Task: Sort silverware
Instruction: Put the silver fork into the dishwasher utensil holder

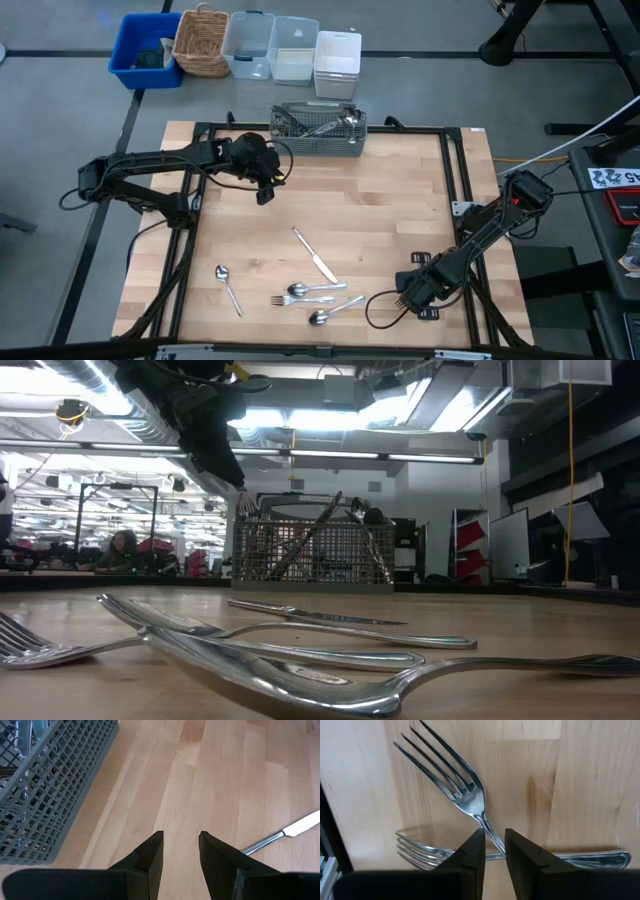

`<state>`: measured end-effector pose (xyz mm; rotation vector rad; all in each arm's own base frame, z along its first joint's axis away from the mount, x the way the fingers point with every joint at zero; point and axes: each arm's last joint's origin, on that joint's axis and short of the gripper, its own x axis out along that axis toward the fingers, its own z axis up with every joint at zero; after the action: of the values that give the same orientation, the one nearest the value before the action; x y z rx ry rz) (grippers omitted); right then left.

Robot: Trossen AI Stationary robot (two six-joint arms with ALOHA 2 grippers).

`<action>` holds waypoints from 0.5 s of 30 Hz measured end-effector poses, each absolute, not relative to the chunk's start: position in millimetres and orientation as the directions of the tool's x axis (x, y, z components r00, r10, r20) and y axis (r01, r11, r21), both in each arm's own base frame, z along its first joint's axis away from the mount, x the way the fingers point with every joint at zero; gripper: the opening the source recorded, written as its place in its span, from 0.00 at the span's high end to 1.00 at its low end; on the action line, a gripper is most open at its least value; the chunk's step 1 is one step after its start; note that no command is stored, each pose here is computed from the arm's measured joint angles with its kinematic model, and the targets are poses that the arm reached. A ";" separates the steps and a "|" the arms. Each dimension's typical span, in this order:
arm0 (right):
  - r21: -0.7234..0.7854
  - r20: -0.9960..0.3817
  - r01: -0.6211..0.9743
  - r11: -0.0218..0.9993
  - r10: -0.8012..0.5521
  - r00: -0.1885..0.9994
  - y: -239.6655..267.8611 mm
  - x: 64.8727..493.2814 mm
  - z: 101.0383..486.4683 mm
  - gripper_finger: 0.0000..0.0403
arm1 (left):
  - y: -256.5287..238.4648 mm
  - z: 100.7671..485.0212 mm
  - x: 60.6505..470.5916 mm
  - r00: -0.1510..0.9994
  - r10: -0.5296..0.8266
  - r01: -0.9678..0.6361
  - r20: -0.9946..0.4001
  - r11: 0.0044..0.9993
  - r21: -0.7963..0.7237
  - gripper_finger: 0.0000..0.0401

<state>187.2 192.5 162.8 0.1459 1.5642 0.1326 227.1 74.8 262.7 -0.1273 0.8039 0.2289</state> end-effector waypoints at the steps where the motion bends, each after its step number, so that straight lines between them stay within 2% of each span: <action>1: 0.175 -0.985 0.008 0.985 0.175 0.002 192.4 187.1 162.8 0.82 | 74.8 262.7 227.1 0.671 0.154 -0.250 -0.725 0.968 -0.026 0.72; 15: 0.170 -0.985 -0.036 0.985 0.170 0.006 192.2 187.2 162.5 0.82 | 74.9 262.7 227.1 0.671 0.155 -0.250 -0.725 0.968 -0.025 0.72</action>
<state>187.2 192.2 162.5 0.1061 1.5570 0.1615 227.1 74.9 262.7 -0.1260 0.8041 0.2285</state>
